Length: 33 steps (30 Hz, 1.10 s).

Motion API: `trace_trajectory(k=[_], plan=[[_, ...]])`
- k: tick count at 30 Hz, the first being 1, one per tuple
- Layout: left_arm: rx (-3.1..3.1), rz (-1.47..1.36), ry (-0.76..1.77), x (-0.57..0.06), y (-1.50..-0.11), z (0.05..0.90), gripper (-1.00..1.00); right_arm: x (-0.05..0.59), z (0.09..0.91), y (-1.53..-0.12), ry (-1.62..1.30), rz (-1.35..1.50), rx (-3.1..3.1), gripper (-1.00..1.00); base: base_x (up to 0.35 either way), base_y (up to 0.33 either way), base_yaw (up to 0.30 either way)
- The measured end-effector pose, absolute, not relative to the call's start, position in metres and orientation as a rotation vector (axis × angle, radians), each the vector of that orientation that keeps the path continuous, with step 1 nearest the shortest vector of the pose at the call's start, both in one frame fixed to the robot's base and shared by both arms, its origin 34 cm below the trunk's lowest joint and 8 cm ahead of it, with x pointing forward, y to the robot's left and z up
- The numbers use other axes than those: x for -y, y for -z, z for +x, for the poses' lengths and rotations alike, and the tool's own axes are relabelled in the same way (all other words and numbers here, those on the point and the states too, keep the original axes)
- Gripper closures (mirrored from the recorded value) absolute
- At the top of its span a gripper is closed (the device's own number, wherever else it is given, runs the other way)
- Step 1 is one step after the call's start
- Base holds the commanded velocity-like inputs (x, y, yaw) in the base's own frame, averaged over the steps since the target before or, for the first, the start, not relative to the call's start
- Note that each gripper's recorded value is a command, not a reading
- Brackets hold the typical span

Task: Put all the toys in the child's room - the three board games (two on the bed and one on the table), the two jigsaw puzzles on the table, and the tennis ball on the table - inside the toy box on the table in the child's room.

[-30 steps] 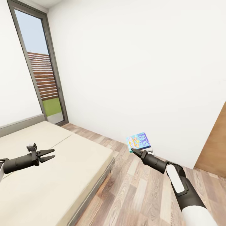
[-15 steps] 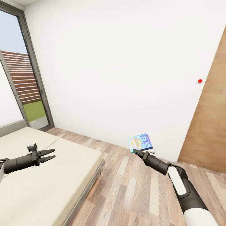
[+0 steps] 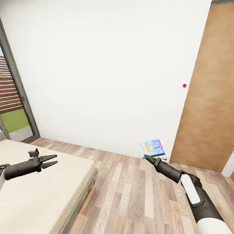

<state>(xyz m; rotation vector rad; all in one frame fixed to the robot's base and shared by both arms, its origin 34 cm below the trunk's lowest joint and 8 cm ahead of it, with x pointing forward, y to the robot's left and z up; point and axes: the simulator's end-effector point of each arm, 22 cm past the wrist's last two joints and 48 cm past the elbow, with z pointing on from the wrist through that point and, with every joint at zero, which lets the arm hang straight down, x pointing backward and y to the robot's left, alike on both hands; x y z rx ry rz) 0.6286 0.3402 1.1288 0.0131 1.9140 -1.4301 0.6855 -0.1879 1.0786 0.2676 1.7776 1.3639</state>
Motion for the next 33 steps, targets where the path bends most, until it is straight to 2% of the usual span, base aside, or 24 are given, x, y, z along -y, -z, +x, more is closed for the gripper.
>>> trace_trajectory(k=[33], plan=[[-1.893, 0.029, 1.419, -0.342, -1.168, 0.612, -1.00, 0.188, 0.670, -1.120, -1.367, 0.244, -1.746, 1.00, 0.000, 0.000, -0.269]])
